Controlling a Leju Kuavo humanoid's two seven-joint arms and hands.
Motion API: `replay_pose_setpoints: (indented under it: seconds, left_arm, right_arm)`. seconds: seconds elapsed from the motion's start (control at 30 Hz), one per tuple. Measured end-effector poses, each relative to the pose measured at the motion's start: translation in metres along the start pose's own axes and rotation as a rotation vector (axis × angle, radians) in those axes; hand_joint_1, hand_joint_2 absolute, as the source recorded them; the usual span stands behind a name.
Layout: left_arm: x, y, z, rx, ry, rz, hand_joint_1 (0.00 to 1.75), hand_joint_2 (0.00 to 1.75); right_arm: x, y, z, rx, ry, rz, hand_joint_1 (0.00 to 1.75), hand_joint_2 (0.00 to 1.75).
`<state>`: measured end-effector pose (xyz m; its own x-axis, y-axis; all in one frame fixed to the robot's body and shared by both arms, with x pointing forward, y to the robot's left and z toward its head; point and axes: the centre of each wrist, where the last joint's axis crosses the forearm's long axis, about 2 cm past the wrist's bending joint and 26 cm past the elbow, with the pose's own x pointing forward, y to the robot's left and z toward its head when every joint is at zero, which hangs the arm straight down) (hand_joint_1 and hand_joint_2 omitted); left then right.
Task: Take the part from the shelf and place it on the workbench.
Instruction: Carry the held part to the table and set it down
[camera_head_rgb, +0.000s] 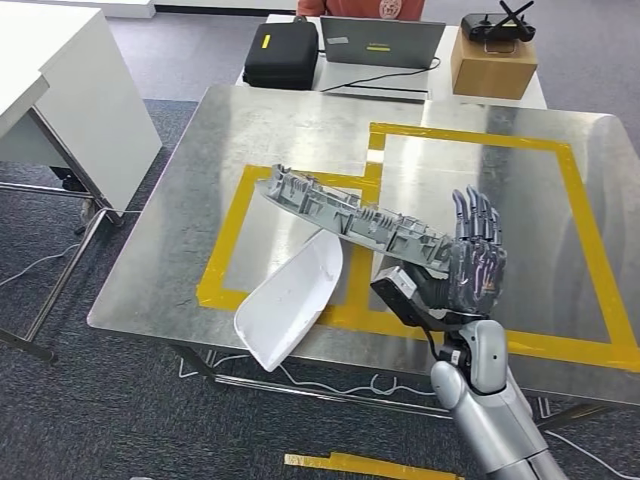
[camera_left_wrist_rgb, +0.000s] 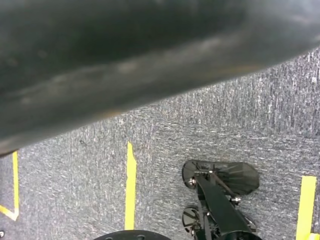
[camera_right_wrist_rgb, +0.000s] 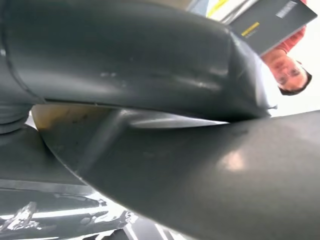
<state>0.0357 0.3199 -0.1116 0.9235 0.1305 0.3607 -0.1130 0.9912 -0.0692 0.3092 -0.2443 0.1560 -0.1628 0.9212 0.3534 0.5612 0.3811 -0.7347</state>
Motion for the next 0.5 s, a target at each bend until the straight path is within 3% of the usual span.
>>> replay_pose_setpoints:
  seconds: [0.5]
  left_arm:
    - [-0.0005, 0.0039, 0.0006, -0.012, 0.004, 0.005, 0.0, 0.0]
  right_arm:
    - [0.0062, -0.0031, -0.0027, 0.006, 0.028, -0.007, 0.0, 0.0]
